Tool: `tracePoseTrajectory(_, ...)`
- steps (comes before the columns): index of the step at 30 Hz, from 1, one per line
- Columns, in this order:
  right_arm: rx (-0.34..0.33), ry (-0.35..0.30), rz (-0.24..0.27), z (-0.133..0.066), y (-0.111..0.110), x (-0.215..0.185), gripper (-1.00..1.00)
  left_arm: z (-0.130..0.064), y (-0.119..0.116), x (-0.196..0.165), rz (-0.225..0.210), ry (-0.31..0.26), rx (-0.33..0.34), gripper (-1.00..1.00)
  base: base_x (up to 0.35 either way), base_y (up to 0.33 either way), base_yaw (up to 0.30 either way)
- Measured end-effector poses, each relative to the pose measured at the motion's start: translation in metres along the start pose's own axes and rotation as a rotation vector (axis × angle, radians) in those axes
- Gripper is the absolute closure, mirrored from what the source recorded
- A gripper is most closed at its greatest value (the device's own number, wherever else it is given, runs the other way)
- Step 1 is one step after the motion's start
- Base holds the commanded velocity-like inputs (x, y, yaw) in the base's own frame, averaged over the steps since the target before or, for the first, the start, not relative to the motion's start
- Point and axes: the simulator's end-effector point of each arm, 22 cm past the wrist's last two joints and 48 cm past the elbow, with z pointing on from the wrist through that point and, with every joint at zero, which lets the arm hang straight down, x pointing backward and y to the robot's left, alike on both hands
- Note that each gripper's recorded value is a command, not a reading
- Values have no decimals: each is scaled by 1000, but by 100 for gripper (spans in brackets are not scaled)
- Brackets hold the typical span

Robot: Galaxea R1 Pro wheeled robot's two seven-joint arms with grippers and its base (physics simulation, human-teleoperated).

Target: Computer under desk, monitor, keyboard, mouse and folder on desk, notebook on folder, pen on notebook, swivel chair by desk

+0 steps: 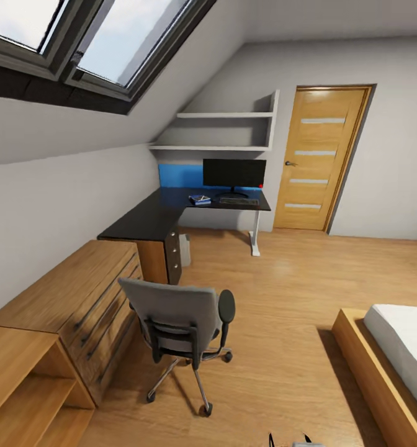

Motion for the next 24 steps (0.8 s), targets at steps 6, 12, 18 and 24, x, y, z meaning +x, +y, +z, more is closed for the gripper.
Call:
tracePoseTrajectory(6,0,0,0,0,0,0,-100,0,0,0,0,0,0,-100,2,56,-300)
tracePoseTrajectory(12,-2,0,0,0,1,0,-100,0,0,0,0,1,0,-100,155,220,-300)
tracePoseTrajectory(18,-6,-2,-4,0,2,0,-100,0,0,0,0,1,0,-100,178,238,-232)
tracePoseTrajectory(24,-9,-2,-7,0,2,-1,-100,0,0,0,0,1,0,-100,179,245,-64)
